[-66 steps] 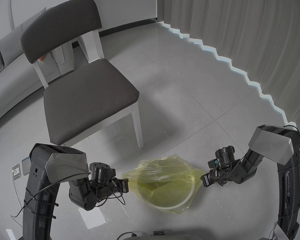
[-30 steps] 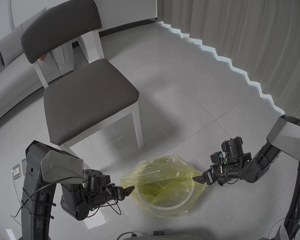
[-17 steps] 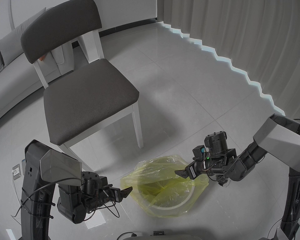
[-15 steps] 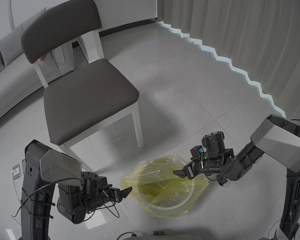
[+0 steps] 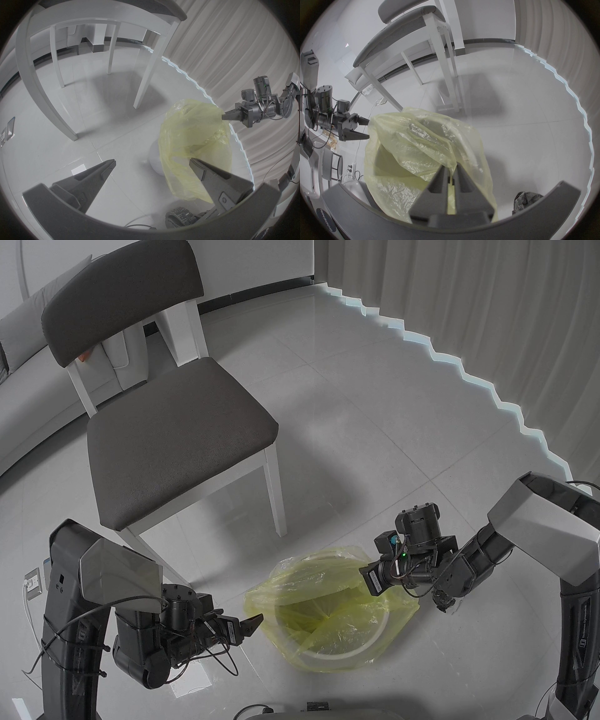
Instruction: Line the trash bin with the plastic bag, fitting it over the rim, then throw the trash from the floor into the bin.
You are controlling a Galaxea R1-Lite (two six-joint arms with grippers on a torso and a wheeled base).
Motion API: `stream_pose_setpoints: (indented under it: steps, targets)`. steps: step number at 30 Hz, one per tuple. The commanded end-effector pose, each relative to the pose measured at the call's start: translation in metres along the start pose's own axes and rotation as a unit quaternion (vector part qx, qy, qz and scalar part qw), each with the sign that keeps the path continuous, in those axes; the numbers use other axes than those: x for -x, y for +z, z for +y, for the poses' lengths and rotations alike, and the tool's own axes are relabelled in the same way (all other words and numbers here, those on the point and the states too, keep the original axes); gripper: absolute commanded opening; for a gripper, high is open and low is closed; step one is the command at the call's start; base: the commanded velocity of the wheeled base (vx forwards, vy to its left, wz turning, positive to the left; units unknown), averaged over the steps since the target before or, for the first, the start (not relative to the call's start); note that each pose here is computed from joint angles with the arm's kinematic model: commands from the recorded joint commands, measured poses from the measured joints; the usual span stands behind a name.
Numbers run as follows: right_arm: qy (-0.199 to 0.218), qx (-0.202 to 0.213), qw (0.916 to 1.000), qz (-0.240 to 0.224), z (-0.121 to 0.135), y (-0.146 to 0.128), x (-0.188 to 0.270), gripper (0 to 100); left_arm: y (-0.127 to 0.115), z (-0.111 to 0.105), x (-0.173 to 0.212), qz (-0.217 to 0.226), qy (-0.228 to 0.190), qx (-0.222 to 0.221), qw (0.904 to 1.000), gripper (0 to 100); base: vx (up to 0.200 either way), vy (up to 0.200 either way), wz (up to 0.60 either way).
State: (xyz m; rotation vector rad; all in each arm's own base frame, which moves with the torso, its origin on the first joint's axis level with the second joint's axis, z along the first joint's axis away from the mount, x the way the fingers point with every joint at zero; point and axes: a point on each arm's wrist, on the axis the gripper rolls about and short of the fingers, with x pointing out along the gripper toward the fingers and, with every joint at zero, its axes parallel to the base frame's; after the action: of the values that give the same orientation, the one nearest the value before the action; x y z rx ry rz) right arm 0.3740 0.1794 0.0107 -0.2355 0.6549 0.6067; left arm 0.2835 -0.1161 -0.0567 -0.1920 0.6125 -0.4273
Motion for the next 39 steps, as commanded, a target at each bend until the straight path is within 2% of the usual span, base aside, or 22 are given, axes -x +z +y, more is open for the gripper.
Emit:
stream_pose_setpoints:
  steps: [1,6,10,16,19,24,33,39]
  targets:
    - [-0.012,-0.004,0.9997,-0.021,-0.012,0.016,0.0,0,0.0,0.0,0.002,0.0,0.004,0.0,1.0,100,0.0,0.0,0.0]
    - [-0.016,-0.01,0.9994,-0.03,-0.02,0.037,-0.005,0,0.002,0.0,0.0,-0.007,0.014,0.001,0.9999,100,0.0,0.0,0.0]
    - [-0.017,-0.01,0.9991,-0.036,-0.024,0.041,-0.021,0,0.004,0.004,-0.007,-0.016,0.034,0.002,0.9993,100,0.0,0.0,0.0]
    - [-0.017,-0.012,0.9995,-0.023,-0.027,0.034,-0.048,0,0.002,0.015,-0.014,-0.017,0.05,0.01,0.9986,100,0.0,0.0,0.0]
    - [-0.018,-0.016,0.9997,0.006,-0.027,0.017,-0.069,0,0.005,0.02,-0.021,-0.016,0.055,0.013,0.9982,100,0.0,0.0,0.0]
    - [-0.017,-0.022,0.9994,0.022,-0.029,0.002,-0.084,0,0.007,0.021,-0.028,-0.004,0.059,0.016,0.9981,100,0.0,0.0,0.0]
    - [-0.022,-0.026,0.999,0.028,-0.033,-0.004,-0.088,0,0.01,0.017,-0.031,-0.008,0.054,0.013,0.9984,100,0.0,0.0,0.0]
    - [-0.036,-0.035,0.9987,0.001,-0.046,0.017,-0.067,0,0.012,0.017,-0.028,-0.011,0.054,0.014,0.9984,100,0.0,0.0,0.0]
